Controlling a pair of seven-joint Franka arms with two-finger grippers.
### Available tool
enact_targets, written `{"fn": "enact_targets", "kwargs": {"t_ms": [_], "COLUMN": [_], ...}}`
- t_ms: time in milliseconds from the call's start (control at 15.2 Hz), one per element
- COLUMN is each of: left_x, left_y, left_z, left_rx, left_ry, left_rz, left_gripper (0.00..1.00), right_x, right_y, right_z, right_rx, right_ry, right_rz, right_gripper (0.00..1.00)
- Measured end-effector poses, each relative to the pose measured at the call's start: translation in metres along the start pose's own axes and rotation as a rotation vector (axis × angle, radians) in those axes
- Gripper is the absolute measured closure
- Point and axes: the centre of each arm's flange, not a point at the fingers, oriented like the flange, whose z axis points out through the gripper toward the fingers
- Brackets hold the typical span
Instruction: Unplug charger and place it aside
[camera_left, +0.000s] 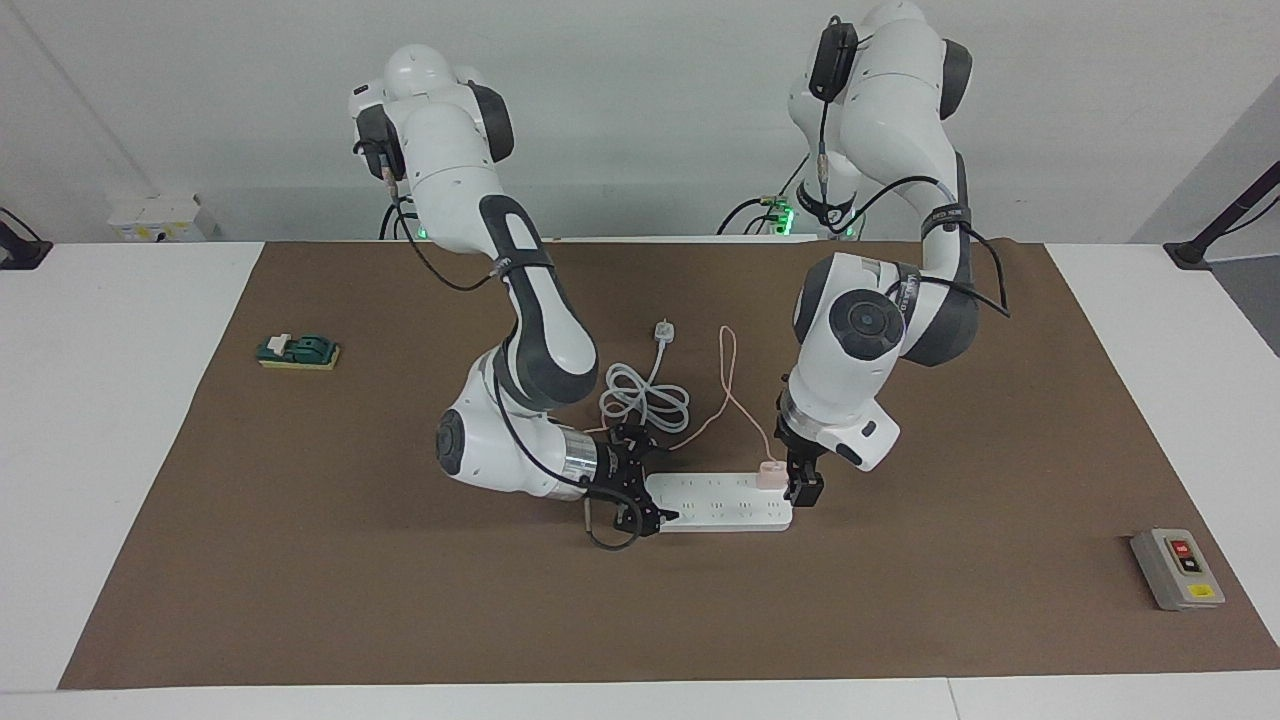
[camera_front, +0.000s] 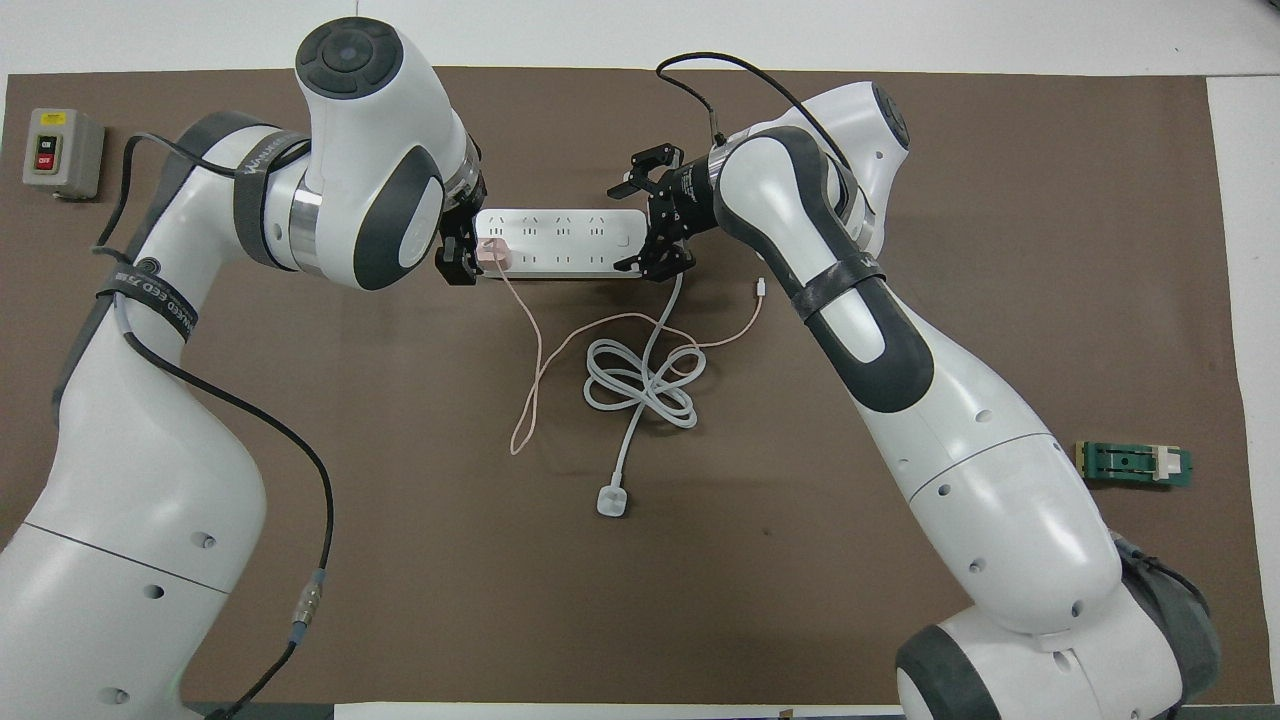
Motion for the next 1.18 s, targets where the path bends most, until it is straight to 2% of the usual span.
{"fn": "enact_targets", "kwargs": {"t_ms": [328,1180], "left_x": [-0.012,-0.01], "left_y": [-0.004,-0.008], "left_z": [0.024,0.044], "left_rx": [0.006,0.007], "left_ry": [0.0,0.003], "left_rz": [0.021,0.022], "left_gripper": [0.0,0.0], "right_x": [0.006,0.002], "right_y": [-0.003,0.001], "right_z": [0.011,0.023], "right_rx": [0.024,0.013], "right_ry": [0.011,0.014], "right_rz": [-0.023,-0.044], "right_gripper": [0.0,0.0]}}
